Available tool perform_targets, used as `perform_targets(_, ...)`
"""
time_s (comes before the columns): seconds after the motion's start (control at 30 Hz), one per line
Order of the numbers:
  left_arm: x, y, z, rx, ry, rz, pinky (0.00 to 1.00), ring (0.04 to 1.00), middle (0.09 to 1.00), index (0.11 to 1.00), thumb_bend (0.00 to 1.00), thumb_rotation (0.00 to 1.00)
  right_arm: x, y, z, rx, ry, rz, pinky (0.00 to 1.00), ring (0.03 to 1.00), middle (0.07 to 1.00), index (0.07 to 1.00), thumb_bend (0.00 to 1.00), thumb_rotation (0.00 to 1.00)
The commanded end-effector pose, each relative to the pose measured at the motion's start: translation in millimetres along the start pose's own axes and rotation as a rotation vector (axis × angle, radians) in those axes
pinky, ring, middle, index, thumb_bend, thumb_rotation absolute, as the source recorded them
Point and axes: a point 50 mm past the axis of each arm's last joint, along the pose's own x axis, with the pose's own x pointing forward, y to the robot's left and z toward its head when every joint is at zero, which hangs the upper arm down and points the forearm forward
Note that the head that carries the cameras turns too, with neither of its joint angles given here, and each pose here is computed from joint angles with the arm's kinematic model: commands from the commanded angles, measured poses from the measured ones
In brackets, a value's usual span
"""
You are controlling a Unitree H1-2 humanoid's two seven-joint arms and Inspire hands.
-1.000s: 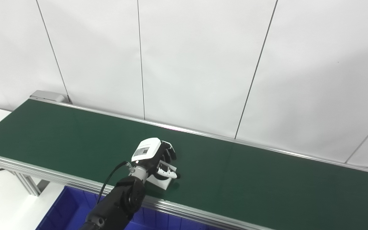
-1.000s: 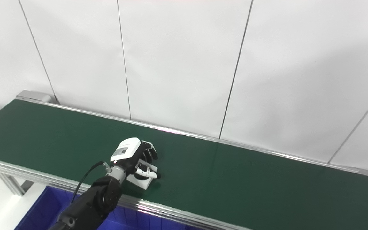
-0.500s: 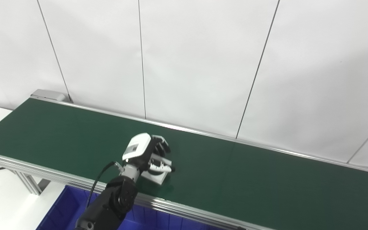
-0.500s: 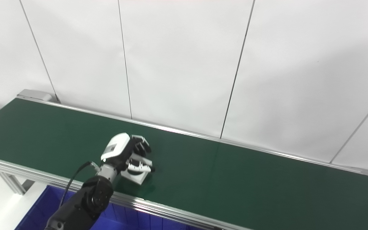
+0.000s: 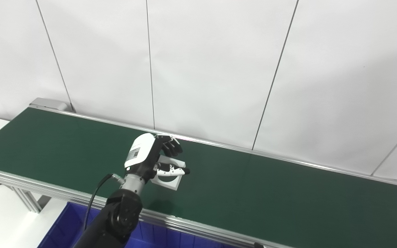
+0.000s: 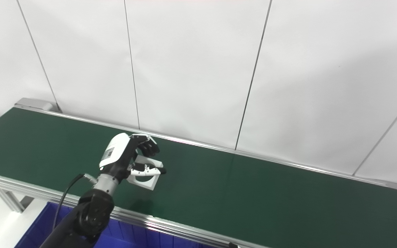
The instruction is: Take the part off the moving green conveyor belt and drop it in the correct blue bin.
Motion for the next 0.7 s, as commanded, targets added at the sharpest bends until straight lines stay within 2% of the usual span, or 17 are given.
perform_targets(0.0, 2.3, 12.1, 11.6, -0.016, -0.069, 0.043, 0.27, 0.455, 0.471, 0.485, 0.50, 0.00, 5.5, -1.5, 13.5, 0.001, -0.090, -0.022, 0.78, 0.851, 0.864, 0.879, 0.96, 0.23)
perform_targets(0.1, -14.3, 12.8, 8.4, -0.044, -0.057, 0.024, 0.31, 0.451, 0.443, 0.498, 0.50, 0.00, 5.8, -1.1, 16.8, -0.002, -0.090, -0.021, 0.79, 0.852, 0.862, 0.881, 0.96, 0.24)
perform_targets(0.3, -46.5, 9.1, 2.7, -0.071, -0.047, 0.003, 0.29, 0.473, 0.460, 0.486, 0.50, 0.00, 6.0, -0.3, 21.3, 0.004, -0.104, -0.031, 0.81, 0.854, 0.861, 0.884, 0.97, 0.20)
perform_targets(0.33, -50.9, 8.2, 2.0, -0.081, -0.046, 0.000, 0.30, 0.436, 0.433, 0.501, 0.50, 0.00, 6.3, -0.6, 22.1, 0.002, -0.108, -0.033, 0.80, 0.849, 0.857, 0.883, 0.98, 0.20)
perform_targets(0.53, -78.0, 0.0, -0.7, -0.106, -0.030, -0.042, 0.30, 0.466, 0.467, 0.487, 0.50, 0.00, 4.8, -1.9, 29.0, 0.008, -0.107, -0.037, 0.82, 0.863, 0.868, 0.891, 1.00, 0.20)
perform_targets(0.6, -85.8, -3.9, -1.8, -0.117, -0.030, -0.060, 0.31, 0.429, 0.433, 0.508, 0.49, 0.00, 4.4, -1.4, 30.1, 0.006, -0.108, -0.039, 0.83, 0.866, 0.869, 0.894, 1.00, 0.21)
perform_targets(0.67, -94.4, -10.1, -3.8, -0.132, -0.028, -0.079, 0.32, 0.415, 0.435, 0.518, 0.49, 0.00, 3.9, -0.6, 30.3, 0.000, -0.113, -0.037, 0.84, 0.869, 0.871, 0.901, 1.00, 0.22)
